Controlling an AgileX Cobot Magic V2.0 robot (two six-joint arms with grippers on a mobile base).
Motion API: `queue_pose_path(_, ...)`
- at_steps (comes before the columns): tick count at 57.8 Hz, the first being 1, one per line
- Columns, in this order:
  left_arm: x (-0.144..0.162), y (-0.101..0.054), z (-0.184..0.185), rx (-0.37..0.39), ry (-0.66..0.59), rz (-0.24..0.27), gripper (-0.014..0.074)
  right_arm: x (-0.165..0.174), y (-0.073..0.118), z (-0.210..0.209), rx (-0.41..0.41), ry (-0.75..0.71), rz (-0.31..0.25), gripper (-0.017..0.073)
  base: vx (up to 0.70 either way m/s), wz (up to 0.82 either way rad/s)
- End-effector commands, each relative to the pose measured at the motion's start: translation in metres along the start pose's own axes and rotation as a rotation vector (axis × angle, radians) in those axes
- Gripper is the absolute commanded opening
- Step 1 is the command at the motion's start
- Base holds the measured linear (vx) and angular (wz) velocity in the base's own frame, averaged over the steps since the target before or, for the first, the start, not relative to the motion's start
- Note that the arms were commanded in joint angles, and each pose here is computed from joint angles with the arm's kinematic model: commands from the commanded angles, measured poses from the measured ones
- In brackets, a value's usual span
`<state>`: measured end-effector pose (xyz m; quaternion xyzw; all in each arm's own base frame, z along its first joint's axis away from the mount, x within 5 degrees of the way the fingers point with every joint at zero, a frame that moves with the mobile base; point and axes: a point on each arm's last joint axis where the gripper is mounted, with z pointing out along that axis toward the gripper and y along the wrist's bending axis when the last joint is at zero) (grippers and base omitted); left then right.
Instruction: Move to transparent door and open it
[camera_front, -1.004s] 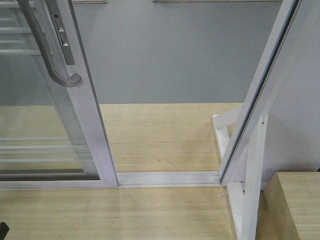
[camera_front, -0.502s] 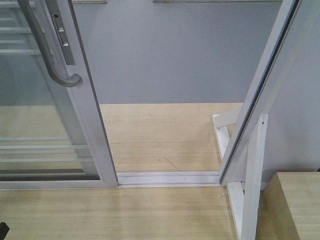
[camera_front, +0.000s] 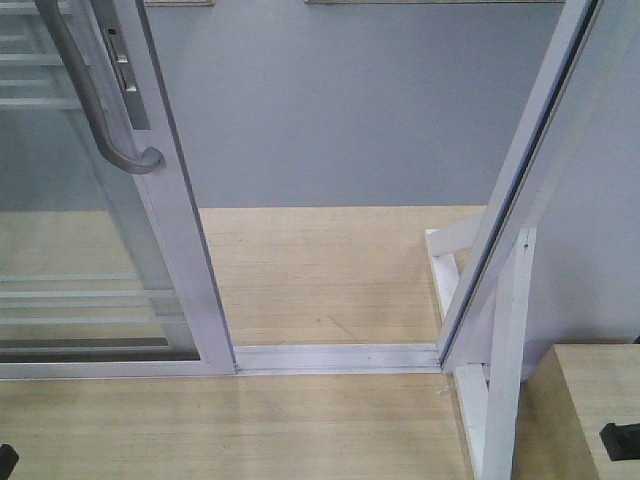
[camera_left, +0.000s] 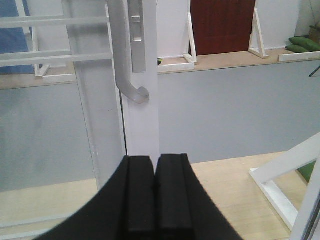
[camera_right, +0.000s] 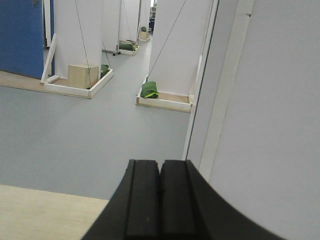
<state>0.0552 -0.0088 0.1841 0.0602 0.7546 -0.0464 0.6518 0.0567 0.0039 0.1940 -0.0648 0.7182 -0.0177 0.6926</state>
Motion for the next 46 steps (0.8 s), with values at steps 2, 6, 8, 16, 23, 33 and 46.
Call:
queue_pose_path(2,-0.0052,0.0003,-0.0006,-0.003,-0.086,-0.012,0.0000,-0.0073,-0.0013,-0.0015,0.019,-0.101,-0.017,-0.0001,0.00,0.00)
queue_pose_path(6,-0.0052,0.0003,-0.0006,-0.003,-0.086,-0.012,0.0000,-0.0073,-0.0013,-0.0015,0.018,-0.101,-0.016,-0.0001,0.00,0.00)
queue_pose_path(8,-0.0052,0.0003,-0.0006,-0.003,-0.086,-0.012,0.0000,-0.0073,-0.0013,-0.0015,0.018,-0.101,-0.016,-0.0001,0.00,0.00)
queue_pose_path(16,-0.0052,0.0003,-0.0006,-0.003,-0.086,-0.012,0.0000,-0.0073,-0.0013,-0.0015,0.018,-0.101,-0.016,-0.0001,0.00,0.00)
queue_pose_path(23,-0.0052,0.0003,-0.0006,-0.003,-0.086,-0.012,0.0000,-0.0073,-0.0013,-0.0015,0.018,-0.101,-0.016,-0.0001,0.00,0.00)
queue_pose_path(33,-0.0052,0.0003,-0.0006,-0.003,-0.086,-0.012,0.0000,-0.0073,-0.0013,-0.0015,0.018,-0.101,-0.016,-0.0001,0.00,0.00)
queue_pose_path(46,-0.0052,0.0003,-0.0006,-0.003,-0.086,-0.012,0.0000,-0.0073,-0.0013,-0.0015,0.018,-0.101,-0.016,-0.0001,0.00,0.00)
